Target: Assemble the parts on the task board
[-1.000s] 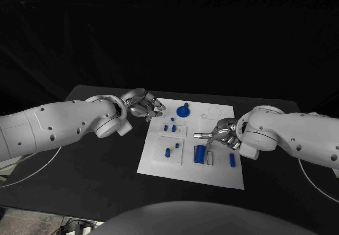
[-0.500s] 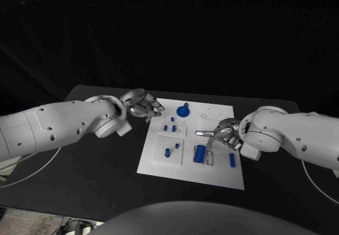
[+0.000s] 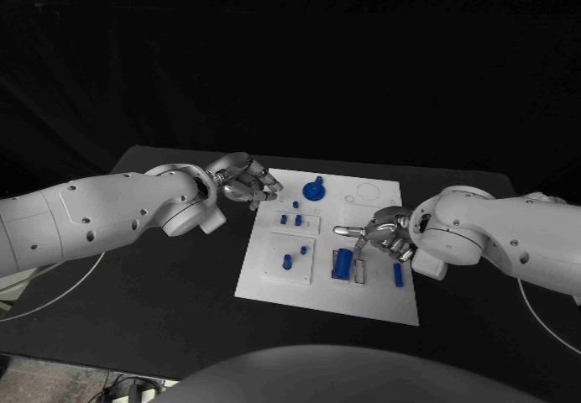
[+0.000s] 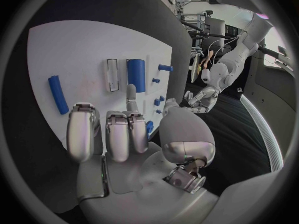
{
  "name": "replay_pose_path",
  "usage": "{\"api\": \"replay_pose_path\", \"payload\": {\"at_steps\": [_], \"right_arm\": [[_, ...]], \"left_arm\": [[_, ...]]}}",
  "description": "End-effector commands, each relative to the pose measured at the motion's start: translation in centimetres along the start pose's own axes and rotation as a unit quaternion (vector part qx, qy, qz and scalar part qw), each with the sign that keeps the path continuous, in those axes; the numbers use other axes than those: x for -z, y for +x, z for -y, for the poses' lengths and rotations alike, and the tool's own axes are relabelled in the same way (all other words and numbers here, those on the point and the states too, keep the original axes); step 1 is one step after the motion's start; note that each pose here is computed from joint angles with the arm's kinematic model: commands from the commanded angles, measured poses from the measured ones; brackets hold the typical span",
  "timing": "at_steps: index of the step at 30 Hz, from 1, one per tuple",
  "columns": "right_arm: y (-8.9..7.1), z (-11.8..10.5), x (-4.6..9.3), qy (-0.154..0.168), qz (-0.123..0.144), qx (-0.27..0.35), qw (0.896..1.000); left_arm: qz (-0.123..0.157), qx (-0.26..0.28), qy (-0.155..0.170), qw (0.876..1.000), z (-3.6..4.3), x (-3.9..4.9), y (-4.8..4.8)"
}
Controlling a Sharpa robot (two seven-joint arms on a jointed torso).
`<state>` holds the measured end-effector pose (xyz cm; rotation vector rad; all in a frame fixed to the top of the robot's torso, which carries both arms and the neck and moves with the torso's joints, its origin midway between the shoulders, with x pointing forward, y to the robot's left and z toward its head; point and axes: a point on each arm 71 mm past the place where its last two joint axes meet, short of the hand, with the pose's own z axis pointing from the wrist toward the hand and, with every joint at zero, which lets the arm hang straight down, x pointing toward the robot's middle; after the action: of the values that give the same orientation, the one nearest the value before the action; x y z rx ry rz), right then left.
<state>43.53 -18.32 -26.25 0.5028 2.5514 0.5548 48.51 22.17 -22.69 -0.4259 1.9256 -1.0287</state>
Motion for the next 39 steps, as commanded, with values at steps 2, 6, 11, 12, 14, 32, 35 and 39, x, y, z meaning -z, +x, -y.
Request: {"api": "replay_pose_path", "payload": {"at_steps": [2, 6, 11, 12, 14, 32, 35, 39], "right_arm": [[0.4, -0.3, -0.1, -0.009, -0.021, -0.002, 1.0], [0.5, -0.4, -0.2, -0.01, -0.026, -0.006, 1.0], [0.5, -0.5, -0.4, -0.013, -0.026, -0.013, 0.999], [0.5, -0.5, -0.4, -0.015, -0.024, -0.015, 0.999], [0.4, -0.5, -0.5, -0.017, -0.021, -0.02, 0.999], [0.1, -1.0, 2.2, -0.211, 0.109, 0.001, 0.971], [0.3, -0.6, 3.3, -0.251, 0.15, 0.039, 0.955], [1.1, 0.2, 4.7, -0.291, 0.203, 0.115, 0.928]], "left_arm": [[-0.008, 0.0, 0.001, 1.0, 0.07, -0.01, 0.17], [-0.008, 0.0, 0.001, 1.0, 0.08, -0.01, 0.19], [-0.009, 0.0, 0.001, 1.0, 0.1, -0.02, 0.21], [-0.009, 0.0, 0.001, 1.0, 0.1, -0.02, 0.21], [-0.008, 0.0, 0.0, 1.0, 0.08, 0.0, 0.2], [-0.004, 0.0, 0.003, 1.0, -0.03, 0.22, 0.01], [0.0, 0.0, 0.005, 1.0, -0.07, 0.33, -0.12], [0.006, 0.0, 0.011, 1.0, -0.11, 0.47, -0.27]]}}
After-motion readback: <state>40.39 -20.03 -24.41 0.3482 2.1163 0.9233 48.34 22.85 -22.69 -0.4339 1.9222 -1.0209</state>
